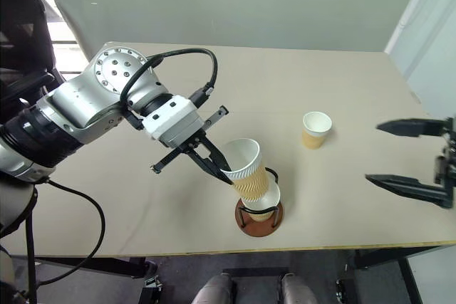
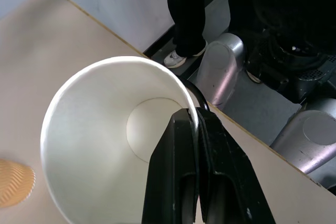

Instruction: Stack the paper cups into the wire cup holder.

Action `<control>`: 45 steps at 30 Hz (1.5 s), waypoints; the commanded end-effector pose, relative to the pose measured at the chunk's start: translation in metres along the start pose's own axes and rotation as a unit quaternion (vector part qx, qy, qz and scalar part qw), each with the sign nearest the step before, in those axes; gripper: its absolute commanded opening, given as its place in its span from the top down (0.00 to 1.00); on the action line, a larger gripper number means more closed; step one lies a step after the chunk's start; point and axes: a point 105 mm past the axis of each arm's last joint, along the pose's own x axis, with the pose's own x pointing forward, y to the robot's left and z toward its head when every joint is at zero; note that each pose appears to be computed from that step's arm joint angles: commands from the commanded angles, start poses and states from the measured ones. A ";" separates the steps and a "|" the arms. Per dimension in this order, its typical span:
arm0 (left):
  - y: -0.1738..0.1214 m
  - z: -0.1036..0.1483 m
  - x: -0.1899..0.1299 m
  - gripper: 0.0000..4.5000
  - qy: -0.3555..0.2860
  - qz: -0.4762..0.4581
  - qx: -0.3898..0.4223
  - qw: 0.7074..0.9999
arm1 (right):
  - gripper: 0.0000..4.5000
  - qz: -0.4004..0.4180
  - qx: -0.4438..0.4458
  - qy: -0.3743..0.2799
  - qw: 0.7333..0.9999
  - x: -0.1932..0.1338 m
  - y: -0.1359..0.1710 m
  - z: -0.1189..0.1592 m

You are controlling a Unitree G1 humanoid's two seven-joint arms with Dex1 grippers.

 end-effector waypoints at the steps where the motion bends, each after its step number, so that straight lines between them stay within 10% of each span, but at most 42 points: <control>1: 0.002 0.008 -0.004 0.99 0.007 -0.015 0.026 1.000 | 0.00 0.019 -0.035 0.068 0.997 -0.010 0.014 -0.009; 42: 0.008 -0.008 0.014 0.99 0.050 -0.048 0.086 0.994 | 0.00 -0.005 -0.007 -0.045 0.999 -0.001 0.011 0.021; 45: 0.007 -0.005 0.016 0.86 0.045 -0.054 0.083 0.994 | 0.00 -0.007 -0.008 -0.045 0.999 -0.001 0.013 0.022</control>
